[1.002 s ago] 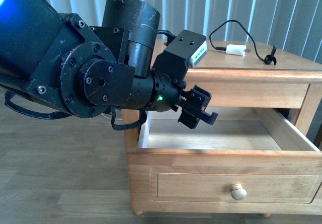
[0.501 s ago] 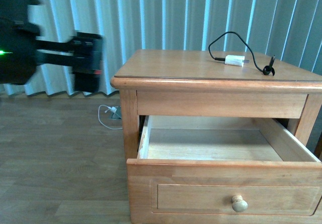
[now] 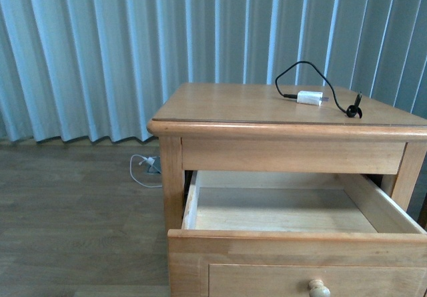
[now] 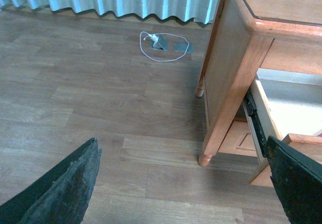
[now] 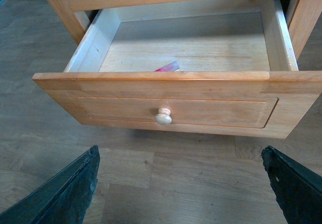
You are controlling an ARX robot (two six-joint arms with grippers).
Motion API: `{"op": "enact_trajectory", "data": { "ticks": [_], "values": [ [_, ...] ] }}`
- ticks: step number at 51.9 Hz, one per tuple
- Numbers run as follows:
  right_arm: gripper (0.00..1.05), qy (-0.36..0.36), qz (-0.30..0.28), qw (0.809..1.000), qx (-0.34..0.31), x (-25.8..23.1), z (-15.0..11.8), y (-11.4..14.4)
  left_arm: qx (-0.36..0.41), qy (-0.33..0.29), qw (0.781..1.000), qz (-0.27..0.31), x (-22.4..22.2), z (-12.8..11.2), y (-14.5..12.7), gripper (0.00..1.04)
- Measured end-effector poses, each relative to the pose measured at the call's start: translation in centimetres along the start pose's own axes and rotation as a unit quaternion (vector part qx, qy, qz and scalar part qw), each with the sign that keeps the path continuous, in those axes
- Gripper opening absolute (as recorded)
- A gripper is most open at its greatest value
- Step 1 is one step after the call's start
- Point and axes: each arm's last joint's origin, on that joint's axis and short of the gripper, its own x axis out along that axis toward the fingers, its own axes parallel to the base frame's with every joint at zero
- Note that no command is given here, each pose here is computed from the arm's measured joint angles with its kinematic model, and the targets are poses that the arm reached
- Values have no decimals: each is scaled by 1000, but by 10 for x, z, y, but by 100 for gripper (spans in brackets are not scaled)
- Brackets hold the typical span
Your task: Place pink marker in drawer with both arms
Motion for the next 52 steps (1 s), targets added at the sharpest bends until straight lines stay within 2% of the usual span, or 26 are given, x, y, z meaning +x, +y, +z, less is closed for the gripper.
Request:
{"op": "enact_trajectory", "data": {
  "ticks": [15, 18, 21, 23, 27, 32, 36, 37, 52],
  "values": [
    [96, 0, 0, 1000, 0, 0, 0, 0, -9, -10, 1000, -6, -3, -1, 2, 97],
    [96, 0, 0, 1000, 0, 0, 0, 0, 5, -51, 998, -47, -4, -5, 5, 85],
    [96, 0, 0, 1000, 0, 0, 0, 0, 19, -71, 996, -59, -8, -10, 10, 71],
    [96, 0, 0, 1000, 0, 0, 0, 0, 25, -75, 995, -58, -10, -13, 13, 60],
    [96, 0, 0, 1000, 0, 0, 0, 0, 29, -75, 995, -57, -13, -18, 17, 46],
    [96, 0, 0, 1000, 0, 0, 0, 0, 33, -75, 995, -58, -17, -25, 24, 22],
    [96, 0, 0, 1000, 0, 0, 0, 0, 36, -75, 994, -66, -19, -27, 30, 11],
    [96, 0, 0, 1000, 0, 0, 0, 0, 35, -76, 995, -58, -20, -28, 32, 4],
    [96, 0, 0, 1000, 0, 0, 0, 0, 35, -77, 995, -55, -28, -38, 36, 4]
  ]
}}
